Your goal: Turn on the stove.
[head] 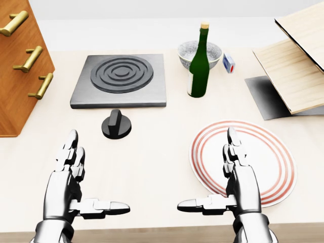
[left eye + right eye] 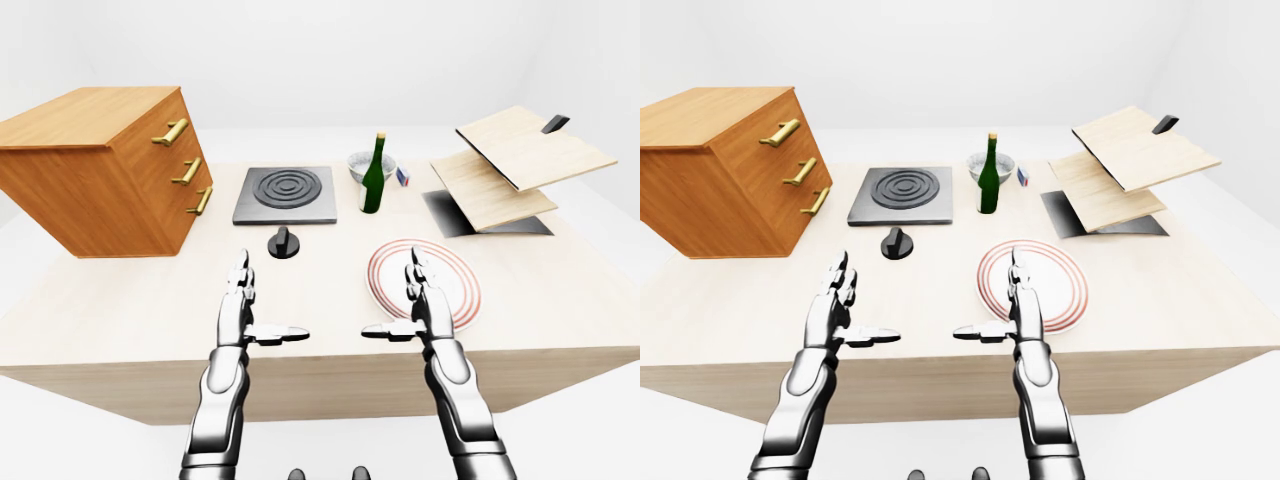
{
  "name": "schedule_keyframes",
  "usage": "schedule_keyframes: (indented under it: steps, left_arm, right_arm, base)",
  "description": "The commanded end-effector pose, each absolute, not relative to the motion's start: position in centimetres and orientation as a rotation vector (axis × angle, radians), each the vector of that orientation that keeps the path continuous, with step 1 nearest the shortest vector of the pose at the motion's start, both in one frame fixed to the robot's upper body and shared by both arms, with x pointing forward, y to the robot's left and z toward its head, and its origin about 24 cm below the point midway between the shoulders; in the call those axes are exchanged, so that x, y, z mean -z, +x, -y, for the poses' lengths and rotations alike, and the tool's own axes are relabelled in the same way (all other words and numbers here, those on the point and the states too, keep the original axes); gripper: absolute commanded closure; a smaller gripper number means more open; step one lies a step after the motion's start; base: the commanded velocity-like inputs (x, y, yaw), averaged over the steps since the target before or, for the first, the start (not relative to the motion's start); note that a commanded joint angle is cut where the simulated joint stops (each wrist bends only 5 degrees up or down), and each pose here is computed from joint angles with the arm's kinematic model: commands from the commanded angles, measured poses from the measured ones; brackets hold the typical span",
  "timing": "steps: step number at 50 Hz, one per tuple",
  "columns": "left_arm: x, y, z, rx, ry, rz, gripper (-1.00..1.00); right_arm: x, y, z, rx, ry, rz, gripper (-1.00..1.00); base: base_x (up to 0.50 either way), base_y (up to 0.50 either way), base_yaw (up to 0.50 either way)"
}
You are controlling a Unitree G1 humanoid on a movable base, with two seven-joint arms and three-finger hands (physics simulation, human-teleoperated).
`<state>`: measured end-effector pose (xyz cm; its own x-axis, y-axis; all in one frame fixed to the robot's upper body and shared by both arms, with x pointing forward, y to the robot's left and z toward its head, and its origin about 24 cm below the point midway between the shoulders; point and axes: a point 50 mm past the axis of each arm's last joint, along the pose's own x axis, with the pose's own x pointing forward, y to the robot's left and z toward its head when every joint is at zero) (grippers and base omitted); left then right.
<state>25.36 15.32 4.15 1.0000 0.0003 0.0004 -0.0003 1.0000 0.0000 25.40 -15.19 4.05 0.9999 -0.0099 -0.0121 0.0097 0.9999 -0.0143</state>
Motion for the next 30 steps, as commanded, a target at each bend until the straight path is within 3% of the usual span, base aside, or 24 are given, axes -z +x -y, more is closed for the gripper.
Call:
schedule_keyframes:
  steps: [1,6,30]
  left_arm:
    - [-4.32,25.28,-16.08,-0.002,0.000,0.003,-1.00]
    - [-4.25,25.67,-16.40,-0.012,-0.003,0.000,-1.00]
    - [-4.38,25.96,-16.93,-0.028,-0.013,0.002,-1.00]
  right_arm:
    - [-3.97,25.46,15.67,0.027,-0.040,-0.034,-1.00]
    - [-4.12,25.42,15.80,0.004,-0.019,-0.024,-1.00]
    - [-3.94,25.53,15.70,-0.006,-0.016,-0.023,-1.00]
  base:
    - [0.00,0.00,0.00]
    - [0.17,0.00,0.00]
    - [0.50,0.00,0.00]
